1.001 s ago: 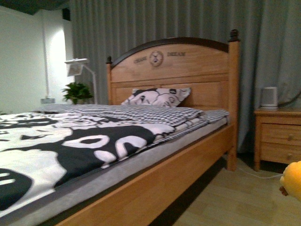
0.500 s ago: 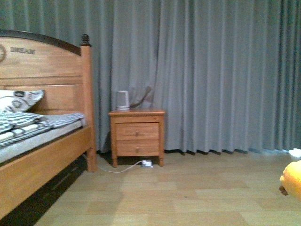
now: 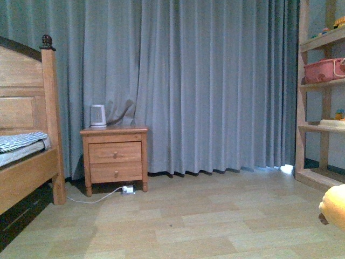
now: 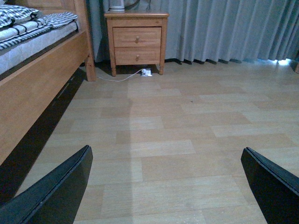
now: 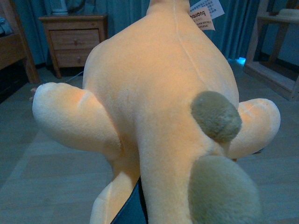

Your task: Put away toys

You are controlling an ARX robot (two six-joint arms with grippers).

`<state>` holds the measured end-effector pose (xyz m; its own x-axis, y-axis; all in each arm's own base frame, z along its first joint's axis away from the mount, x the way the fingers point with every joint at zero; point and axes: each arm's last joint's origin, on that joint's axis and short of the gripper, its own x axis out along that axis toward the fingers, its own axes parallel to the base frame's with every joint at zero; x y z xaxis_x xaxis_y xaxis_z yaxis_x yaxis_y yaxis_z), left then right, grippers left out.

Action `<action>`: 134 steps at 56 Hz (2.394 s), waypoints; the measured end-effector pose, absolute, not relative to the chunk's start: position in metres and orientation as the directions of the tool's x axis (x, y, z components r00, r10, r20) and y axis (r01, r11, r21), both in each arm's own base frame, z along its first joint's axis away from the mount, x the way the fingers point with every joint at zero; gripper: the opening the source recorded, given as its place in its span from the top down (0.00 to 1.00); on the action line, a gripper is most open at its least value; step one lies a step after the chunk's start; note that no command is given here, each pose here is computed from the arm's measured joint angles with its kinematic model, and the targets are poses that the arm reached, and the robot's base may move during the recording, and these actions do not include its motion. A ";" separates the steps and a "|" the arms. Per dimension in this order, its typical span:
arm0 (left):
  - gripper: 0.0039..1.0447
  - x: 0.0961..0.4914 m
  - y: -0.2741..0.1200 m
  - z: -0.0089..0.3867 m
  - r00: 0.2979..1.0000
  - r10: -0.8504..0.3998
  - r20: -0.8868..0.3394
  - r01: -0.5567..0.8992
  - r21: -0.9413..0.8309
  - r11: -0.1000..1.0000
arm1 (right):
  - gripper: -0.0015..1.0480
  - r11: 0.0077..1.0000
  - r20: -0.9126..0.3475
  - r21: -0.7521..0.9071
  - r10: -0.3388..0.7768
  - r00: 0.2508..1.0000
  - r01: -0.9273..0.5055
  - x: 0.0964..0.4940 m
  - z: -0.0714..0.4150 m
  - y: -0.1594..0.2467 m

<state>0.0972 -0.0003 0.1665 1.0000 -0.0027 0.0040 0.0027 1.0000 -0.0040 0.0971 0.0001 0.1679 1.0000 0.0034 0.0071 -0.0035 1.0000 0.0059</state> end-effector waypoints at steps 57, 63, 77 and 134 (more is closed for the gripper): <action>0.06 0.097 0.000 0.167 1.000 -0.002 0.004 0.002 -0.004 1.000 | 0.93 1.000 0.007 0.006 0.001 1.000 -0.001 0.097 0.168 0.000; 0.06 0.097 0.000 0.167 1.000 -0.002 0.004 0.002 -0.004 1.000 | 0.93 1.000 0.007 0.006 0.001 1.000 -0.001 0.097 0.168 0.000; 0.06 0.097 0.000 0.167 1.000 -0.002 0.005 0.002 -0.004 1.000 | 0.93 1.000 0.007 0.006 0.002 1.000 -0.002 0.097 0.168 0.000; 0.06 0.097 0.000 0.167 1.000 -0.003 0.005 0.003 -0.004 1.000 | 0.93 1.000 0.007 0.006 0.002 1.000 -0.002 0.097 0.168 0.000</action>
<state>0.0971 -0.0002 0.1665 1.0000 -0.0027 0.0048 0.0027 1.0000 -0.0040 0.0971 0.0001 0.1679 1.0000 0.0015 0.0071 -0.0016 1.0000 0.0059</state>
